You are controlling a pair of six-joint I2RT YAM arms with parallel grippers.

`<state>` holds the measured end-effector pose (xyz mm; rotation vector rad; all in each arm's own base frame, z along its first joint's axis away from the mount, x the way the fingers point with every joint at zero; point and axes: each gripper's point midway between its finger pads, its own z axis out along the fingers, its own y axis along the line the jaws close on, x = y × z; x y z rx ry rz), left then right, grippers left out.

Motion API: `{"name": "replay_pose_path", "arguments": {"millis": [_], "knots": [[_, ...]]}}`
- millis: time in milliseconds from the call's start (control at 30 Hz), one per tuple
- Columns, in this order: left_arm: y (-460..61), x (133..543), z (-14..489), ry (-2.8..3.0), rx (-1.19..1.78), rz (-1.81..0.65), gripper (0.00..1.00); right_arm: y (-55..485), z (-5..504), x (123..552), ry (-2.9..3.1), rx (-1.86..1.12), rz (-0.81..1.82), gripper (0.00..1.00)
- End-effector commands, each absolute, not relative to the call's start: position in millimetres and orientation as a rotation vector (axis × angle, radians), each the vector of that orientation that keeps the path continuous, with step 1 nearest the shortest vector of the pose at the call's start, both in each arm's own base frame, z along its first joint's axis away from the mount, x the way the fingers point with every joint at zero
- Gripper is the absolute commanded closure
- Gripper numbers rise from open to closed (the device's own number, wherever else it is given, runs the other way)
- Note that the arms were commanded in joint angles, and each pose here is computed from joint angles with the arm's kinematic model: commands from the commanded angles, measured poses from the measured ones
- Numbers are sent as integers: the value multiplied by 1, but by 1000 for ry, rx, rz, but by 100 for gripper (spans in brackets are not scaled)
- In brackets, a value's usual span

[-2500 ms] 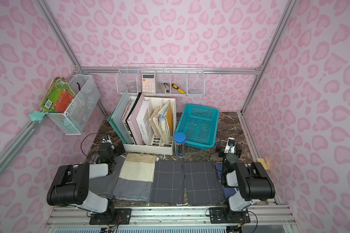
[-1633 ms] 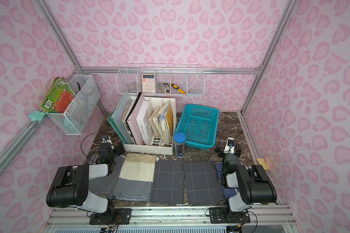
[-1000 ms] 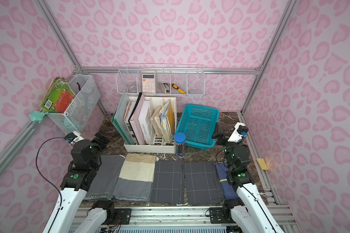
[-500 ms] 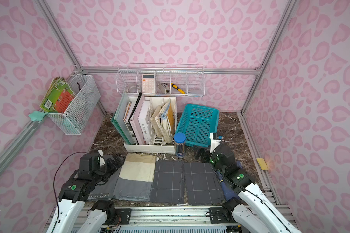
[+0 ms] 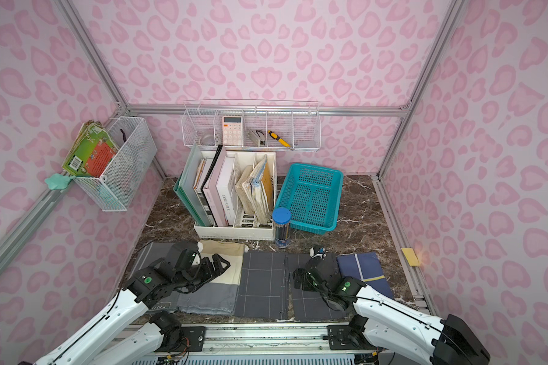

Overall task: Put the folded pillowcase in the basket
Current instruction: Move the pillowcase to the center of the board.

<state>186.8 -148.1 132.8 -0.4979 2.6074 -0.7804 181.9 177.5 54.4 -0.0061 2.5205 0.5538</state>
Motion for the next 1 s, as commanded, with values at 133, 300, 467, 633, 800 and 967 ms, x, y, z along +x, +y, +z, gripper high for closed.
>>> {"name": "replay_pose_path", "arguments": {"millis": [133,300,467,633,800,967], "knots": [[-190,199,130,2604,-422,-800,3,168,29,196,2513,207,707,5],[-221,204,125,2639,-347,-803,7,159,36,218,2444,269,714,5],[-259,212,123,2687,-246,-802,12,164,65,235,2417,204,703,6],[-297,220,122,2703,-151,-835,17,127,90,242,2365,244,482,6],[-345,222,118,2741,-21,-863,23,94,91,239,2383,342,378,8],[-389,222,101,2823,90,-878,28,77,74,243,2419,452,381,15]]}}
